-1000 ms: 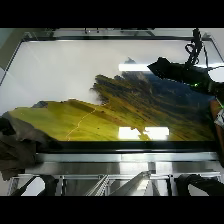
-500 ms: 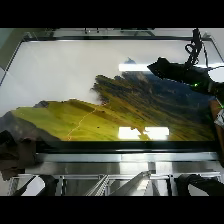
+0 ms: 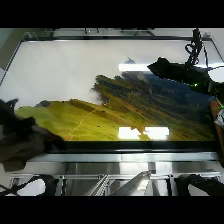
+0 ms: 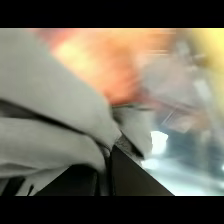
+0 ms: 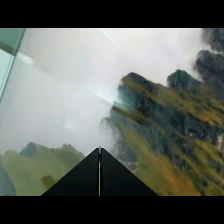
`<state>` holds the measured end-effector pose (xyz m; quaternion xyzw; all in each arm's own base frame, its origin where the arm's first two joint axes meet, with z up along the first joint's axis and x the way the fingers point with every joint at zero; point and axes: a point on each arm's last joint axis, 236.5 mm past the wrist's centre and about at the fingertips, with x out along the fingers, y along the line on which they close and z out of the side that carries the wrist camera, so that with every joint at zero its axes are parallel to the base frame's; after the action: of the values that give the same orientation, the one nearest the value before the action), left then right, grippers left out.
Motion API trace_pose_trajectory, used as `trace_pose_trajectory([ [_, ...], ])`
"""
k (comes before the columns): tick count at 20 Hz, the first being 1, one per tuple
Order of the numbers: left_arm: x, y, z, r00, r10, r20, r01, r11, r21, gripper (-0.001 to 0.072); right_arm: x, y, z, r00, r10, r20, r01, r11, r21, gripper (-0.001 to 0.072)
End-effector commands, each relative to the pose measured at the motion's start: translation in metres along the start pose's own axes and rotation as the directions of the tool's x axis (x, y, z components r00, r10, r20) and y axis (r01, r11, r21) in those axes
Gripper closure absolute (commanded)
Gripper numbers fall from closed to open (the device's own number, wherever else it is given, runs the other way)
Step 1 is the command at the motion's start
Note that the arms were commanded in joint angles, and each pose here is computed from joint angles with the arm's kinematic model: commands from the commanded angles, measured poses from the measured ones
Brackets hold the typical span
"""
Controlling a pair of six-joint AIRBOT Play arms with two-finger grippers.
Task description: Fold the shirts.
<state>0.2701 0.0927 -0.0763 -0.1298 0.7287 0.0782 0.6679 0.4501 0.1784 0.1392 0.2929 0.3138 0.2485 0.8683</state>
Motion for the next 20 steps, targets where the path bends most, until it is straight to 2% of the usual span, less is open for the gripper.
trace_pose_trajectory([
  [1,-0.087,-0.193,0.071,0.88,-0.43,0.2,0.339,0.865,0.369,0.0699,0.0,0.0,0.0,1.0,0.0,-0.001,0.0,1.0,0.0,0.0692],
  [2,-0.147,-0.268,0.074,0.772,-0.594,0.226,0.408,0.736,0.54,0.0691,0.0,0.0,0.0,1.0,-0.001,0.002,0.001,1.0,-0.003,0.0692],
  [3,-0.199,-0.324,0.064,0.682,-0.7,0.212,0.409,0.605,0.683,0.0691,0.0,-0.001,0.001,1.0,-0.003,0.004,0.003,1.0,-0.003,0.0692],
  [4,-0.244,-0.366,0.047,0.626,-0.758,0.184,0.369,0.496,0.786,0.069,-0.001,-0.004,0.003,1.0,-0.008,0.008,0.008,1.0,0.0,0.0692],
  [5,-0.273,-0.394,0.027,0.606,-0.782,0.144,0.324,0.408,0.854,0.069,-0.003,-0.008,0.006,1.0,-0.014,0.015,0.014,1.0,0.004,0.0692],
  [6,-0.288,-0.411,0.01,0.607,-0.788,0.1,0.297,0.342,0.891,0.069,-0.005,-0.013,0.01,0.999,-0.023,0.024,0.023,1.0,0.01,0.0692],
  [8,-0.288,-0.431,-0.013,0.635,-0.773,0.017,0.308,0.273,0.911,0.069,-0.014,-0.026,0.02,0.998,-0.045,0.045,0.043,0.999,0.027,0.0692],
  [10,-0.249,-0.441,-0.02,0.679,-0.732,-0.055,0.365,0.272,0.89,0.069,-0.022,-0.039,0.025,0.997,-0.06,0.047,0.058,0.997,0.046,0.0692],
  [14,-0.123,-0.433,-0.011,0.784,-0.6,-0.16,0.468,0.402,0.787,0.0691,-0.033,-0.052,0.023,0.998,-0.062,0.015,0.061,0.996,0.072,0.0692],
  [17,-0.033,-0.419,-0.015,0.817,-0.507,-0.275,0.537,0.493,0.684,0.0692,-0.036,-0.05,0.014,0.999,-0.043,-0.029,0.045,0.996,0.079,0.0692],
  [19,0.006,-0.404,-0.029,0.817,-0.444,-0.367,0.57,0.531,0.627,0.0692,-0.036,-0.046,0.006,0.998,-0.025,-0.063,0.03,0.996,0.079,0.0691],
  [20,0.015,-0.398,-0.037,0.81,-0.418,-0.411,0.586,0.537,0.607,0.0608,-0.036,-0.044,0.003,0.997,-0.018,-0.077,0.024,0.997,0.078,0.0683],
])
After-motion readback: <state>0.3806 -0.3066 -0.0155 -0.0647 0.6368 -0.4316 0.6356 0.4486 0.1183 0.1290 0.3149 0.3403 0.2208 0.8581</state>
